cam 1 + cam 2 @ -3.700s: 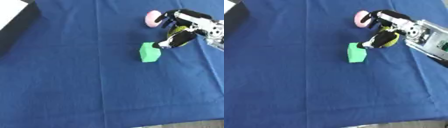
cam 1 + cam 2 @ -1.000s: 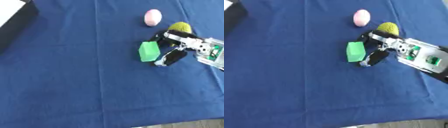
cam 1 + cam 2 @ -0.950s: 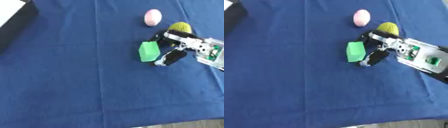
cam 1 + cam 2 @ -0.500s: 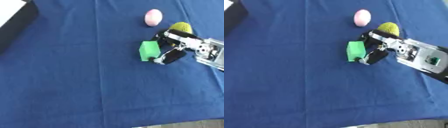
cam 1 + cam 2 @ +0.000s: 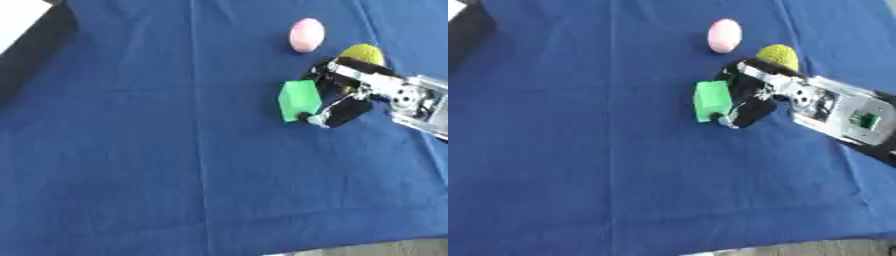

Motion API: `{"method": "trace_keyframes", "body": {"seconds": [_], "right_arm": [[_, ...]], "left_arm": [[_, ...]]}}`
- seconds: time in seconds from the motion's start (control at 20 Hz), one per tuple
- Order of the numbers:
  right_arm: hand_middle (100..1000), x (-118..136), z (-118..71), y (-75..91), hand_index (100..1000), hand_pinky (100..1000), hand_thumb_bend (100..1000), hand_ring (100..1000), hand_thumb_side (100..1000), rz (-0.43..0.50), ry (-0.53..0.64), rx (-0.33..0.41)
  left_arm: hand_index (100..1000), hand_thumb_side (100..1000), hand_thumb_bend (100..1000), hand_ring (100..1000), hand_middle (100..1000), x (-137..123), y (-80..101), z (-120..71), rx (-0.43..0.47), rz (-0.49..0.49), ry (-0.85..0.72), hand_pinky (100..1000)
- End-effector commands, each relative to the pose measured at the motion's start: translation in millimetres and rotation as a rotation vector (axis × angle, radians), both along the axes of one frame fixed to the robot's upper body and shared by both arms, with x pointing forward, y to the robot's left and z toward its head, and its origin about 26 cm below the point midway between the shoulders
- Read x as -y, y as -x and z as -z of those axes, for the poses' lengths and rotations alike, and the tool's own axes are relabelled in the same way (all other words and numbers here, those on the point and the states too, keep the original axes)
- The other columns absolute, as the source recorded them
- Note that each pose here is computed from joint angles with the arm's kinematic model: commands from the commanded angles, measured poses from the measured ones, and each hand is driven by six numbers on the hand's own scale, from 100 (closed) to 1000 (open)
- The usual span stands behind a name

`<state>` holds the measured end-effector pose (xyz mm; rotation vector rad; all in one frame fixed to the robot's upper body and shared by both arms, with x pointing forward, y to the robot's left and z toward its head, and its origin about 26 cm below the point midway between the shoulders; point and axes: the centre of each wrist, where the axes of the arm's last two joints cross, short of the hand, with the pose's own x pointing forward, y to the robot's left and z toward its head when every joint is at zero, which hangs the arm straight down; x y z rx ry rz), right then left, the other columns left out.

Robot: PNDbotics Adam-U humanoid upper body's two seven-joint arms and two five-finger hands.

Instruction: Pick up the objects with one hand, pass them to the other hand, and then place them into the box on the other side of the table.

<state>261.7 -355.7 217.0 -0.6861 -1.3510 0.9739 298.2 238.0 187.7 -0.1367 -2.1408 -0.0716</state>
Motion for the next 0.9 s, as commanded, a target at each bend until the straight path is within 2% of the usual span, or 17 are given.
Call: {"method": "trace_keyframes", "body": {"seconds": [0.05,0.1,0.2,0.3,0.6,0.9], "right_arm": [[674,1,-16.2,-2.0,619,408,392,630,100,0.000,0.008,0.057],[671,1,-18.8,-2.4,614,361,393,625,100,0.001,0.002,0.071],[661,1,-24.3,-3.4,601,185,399,607,100,0.004,-0.008,0.104],[655,2,-28.5,-4.4,588,100,408,588,100,0.008,-0.024,0.142],[642,-1,-38.5,-7.7,563,100,416,554,100,-0.005,-0.104,0.259],[639,-4,-42.4,-9.4,559,100,419,546,100,-0.026,-0.118,0.283]], "left_arm": [[731,805,138,537,564,-3,2.2,-7.3,0.026,-0.002,-0.018,717],[731,804,137,537,564,-4,2.3,-7.2,0.025,-0.004,-0.018,717],[731,797,133,538,565,-4,2.3,-7.2,0.026,-0.006,-0.018,717],[731,790,129,538,565,-5,2.3,-7.4,0.029,-0.007,-0.018,717],[731,783,123,538,564,-8,2.8,-6.4,0.028,-0.017,-0.016,716],[731,771,113,538,564,-10,3.1,-6.0,0.031,-0.024,-0.016,715]]}}
